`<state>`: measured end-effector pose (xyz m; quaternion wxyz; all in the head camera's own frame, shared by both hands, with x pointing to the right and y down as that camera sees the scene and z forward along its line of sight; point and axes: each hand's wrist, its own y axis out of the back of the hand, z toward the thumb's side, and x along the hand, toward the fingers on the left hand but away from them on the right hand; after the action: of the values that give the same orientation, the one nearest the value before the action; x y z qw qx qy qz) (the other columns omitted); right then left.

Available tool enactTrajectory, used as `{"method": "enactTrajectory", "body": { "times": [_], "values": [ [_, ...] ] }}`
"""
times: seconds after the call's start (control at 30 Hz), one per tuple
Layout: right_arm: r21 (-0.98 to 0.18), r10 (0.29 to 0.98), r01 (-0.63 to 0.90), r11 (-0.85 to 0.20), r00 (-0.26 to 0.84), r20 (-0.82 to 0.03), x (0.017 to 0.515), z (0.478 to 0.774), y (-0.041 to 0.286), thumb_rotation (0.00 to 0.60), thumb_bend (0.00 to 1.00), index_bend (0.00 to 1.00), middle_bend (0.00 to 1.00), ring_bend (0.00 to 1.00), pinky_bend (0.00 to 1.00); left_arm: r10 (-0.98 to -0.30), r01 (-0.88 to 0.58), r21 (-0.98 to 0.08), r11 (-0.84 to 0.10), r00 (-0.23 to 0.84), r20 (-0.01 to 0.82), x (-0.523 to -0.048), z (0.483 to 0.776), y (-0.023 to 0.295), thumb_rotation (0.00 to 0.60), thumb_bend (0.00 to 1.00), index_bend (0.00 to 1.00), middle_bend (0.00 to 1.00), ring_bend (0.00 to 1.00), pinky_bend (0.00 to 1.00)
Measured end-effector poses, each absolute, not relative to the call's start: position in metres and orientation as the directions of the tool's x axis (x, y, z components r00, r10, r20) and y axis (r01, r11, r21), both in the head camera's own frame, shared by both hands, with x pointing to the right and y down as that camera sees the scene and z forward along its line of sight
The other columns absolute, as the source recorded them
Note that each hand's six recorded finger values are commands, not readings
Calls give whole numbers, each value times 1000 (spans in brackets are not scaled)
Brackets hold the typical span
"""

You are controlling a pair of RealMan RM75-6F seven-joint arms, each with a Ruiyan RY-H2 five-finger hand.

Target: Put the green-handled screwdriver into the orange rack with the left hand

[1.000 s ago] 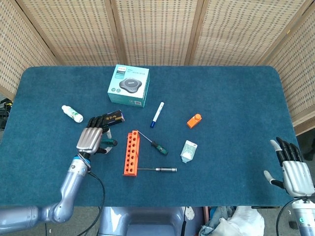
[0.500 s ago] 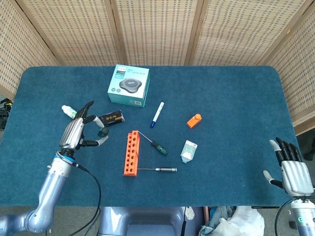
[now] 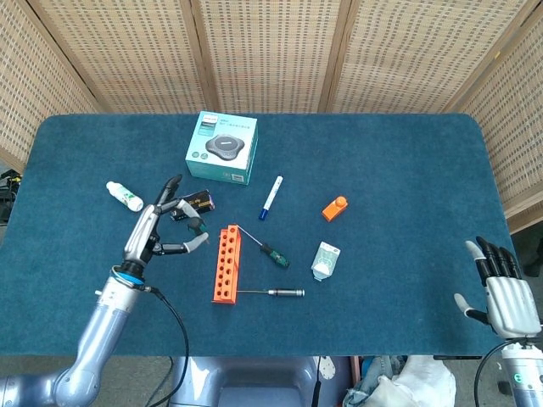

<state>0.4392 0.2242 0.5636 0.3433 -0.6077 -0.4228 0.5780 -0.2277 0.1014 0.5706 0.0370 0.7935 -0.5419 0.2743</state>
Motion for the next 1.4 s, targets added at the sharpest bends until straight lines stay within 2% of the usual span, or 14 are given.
{"method": "enactTrajectory", "body": {
  "times": [0.23, 0.63, 1.03, 1.4],
  "values": [
    [-904, 909, 118, -411, -26, -417, 440, 565, 224, 600, 246, 0, 0, 0, 0, -821, -886, -177, -429, 301, 485, -205, 578, 105, 600, 306, 613, 39, 0, 0],
    [-904, 909, 121, -410, -24, -415, 440, 564, 224, 600, 245, 0, 0, 0, 0, -806, -885, -162, -437, 305, 507, -197, 587, 105, 600, 305, 615, 39, 0, 0],
    [-904, 909, 122, -410, -27, -416, 441, 564, 224, 600, 245, 0, 0, 0, 0, -803, -868, -196, -456, 307, 511, -193, 593, 107, 600, 305, 615, 39, 0, 0],
    [-903, 908, 124, -412, -30, -418, 441, 564, 224, 600, 243, 0, 0, 0, 0, -785, -856, -225, -466, 283, 552, -198, 611, 110, 600, 305, 615, 39, 0, 0]
  ]
}}
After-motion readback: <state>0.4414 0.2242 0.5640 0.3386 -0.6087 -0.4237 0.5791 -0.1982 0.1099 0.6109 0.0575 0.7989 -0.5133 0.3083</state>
